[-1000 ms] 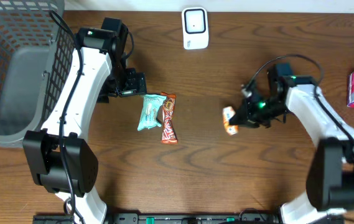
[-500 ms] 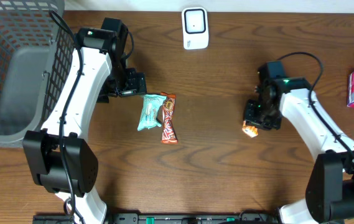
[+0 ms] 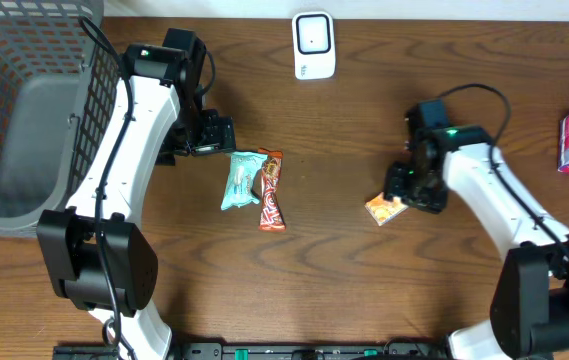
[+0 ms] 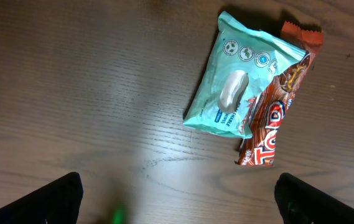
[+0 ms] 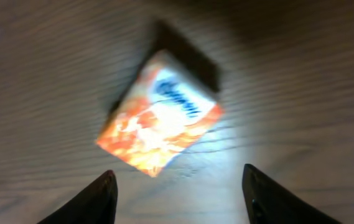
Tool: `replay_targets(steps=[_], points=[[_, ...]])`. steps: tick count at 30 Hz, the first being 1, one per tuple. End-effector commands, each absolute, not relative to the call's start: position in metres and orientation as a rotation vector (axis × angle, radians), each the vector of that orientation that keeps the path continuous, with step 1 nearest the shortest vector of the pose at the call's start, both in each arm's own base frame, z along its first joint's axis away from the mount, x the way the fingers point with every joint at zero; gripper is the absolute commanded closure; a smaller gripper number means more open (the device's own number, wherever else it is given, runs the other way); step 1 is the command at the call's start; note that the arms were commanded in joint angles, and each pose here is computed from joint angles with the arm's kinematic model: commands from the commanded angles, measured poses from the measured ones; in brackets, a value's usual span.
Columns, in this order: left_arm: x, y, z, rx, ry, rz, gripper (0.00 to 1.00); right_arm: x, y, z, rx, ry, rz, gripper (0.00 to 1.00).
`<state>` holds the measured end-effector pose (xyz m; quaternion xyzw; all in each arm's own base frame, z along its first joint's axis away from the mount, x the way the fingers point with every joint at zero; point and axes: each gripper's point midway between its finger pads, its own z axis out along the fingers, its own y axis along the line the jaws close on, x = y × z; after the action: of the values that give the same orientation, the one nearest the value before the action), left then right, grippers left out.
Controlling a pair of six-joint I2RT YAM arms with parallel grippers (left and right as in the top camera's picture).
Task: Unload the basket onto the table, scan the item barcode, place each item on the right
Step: 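Lift the tissue pack and set it down right of the snacks, then regrasp the tissue pack with the right gripper from above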
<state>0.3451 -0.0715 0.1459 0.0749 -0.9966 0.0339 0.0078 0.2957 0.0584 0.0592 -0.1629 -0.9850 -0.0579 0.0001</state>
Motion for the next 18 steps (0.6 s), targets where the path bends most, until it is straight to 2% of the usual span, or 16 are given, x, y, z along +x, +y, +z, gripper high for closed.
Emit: replay_targets(steps=[1, 5, 12, 18], points=[[0.344, -0.068, 0.148, 0.225, -3.123, 0.092, 0.02, 0.310, 0.048, 0.072, -0.599, -3.061, -0.424, 0.43], [0.344, -0.068, 0.148, 0.225, -3.123, 0.092, 0.02, 0.306, 0.040, 0.082, -0.552, -3.003, -0.686, 0.39], [0.344, -0.068, 0.148, 0.226, -3.123, 0.092, 0.02, 0.279, 0.013, 0.067, -0.586, -2.946, -0.537, 0.28], [0.344, -0.068, 0.148, 0.225, -3.123, 0.092, 0.02, 0.273, 0.014, 0.046, -0.693, -2.916, -0.528, 0.28]])
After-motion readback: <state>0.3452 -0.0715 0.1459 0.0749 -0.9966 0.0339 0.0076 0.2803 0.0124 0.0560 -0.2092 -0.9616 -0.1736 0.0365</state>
